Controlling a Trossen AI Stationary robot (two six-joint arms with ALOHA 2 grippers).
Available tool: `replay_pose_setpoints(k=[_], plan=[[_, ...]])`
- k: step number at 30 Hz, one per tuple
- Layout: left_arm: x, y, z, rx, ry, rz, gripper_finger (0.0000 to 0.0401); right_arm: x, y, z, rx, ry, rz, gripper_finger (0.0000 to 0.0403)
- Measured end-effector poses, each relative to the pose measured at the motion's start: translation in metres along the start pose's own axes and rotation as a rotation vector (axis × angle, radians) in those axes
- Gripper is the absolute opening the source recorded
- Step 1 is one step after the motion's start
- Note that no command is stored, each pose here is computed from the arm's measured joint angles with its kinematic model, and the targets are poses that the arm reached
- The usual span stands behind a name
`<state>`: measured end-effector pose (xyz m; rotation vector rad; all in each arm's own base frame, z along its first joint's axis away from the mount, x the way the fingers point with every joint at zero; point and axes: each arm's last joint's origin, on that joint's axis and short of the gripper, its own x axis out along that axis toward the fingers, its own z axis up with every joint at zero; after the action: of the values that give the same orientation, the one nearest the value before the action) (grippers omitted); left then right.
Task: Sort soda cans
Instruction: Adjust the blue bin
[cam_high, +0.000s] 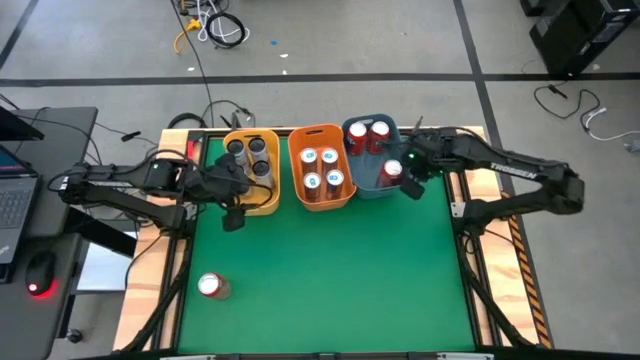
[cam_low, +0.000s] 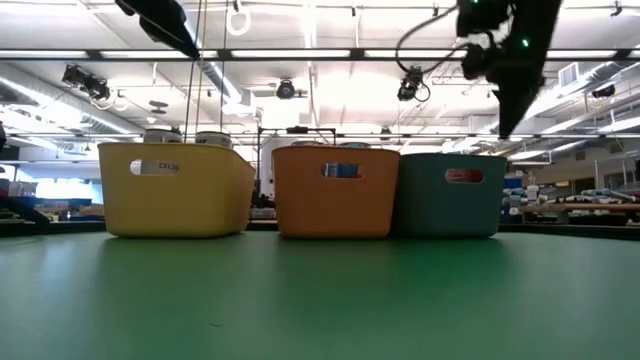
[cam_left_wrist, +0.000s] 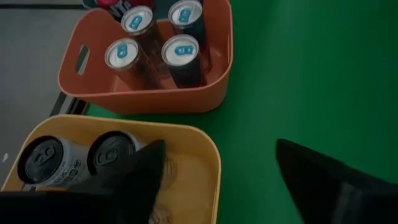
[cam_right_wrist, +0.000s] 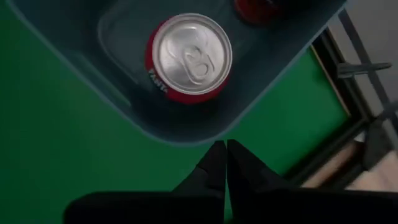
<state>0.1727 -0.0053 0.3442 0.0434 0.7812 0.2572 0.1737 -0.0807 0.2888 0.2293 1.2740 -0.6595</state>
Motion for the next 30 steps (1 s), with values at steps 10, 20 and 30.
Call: replay_pose_setpoints(k=[10, 20, 30], plan=[[0.011, -0.004, 0.003, -0.006, 0.036, -0.018, 0.0038, 0.050, -0.006, -0.024, 0.118, -0.054, -0.017, 0.0000], [0.041, -0.014, 0.003, 0.136, 0.175, -0.030, 0.0004, 0.064, -0.001, -0.017, 0.134, -0.153, 0.101, 0.0000], [0.023, -0.014, 0.002, 0.124, 0.108, -0.112, 0.0001, 0.061, 0.012, -0.011, 0.084, -0.209, 0.189, 0.0000]])
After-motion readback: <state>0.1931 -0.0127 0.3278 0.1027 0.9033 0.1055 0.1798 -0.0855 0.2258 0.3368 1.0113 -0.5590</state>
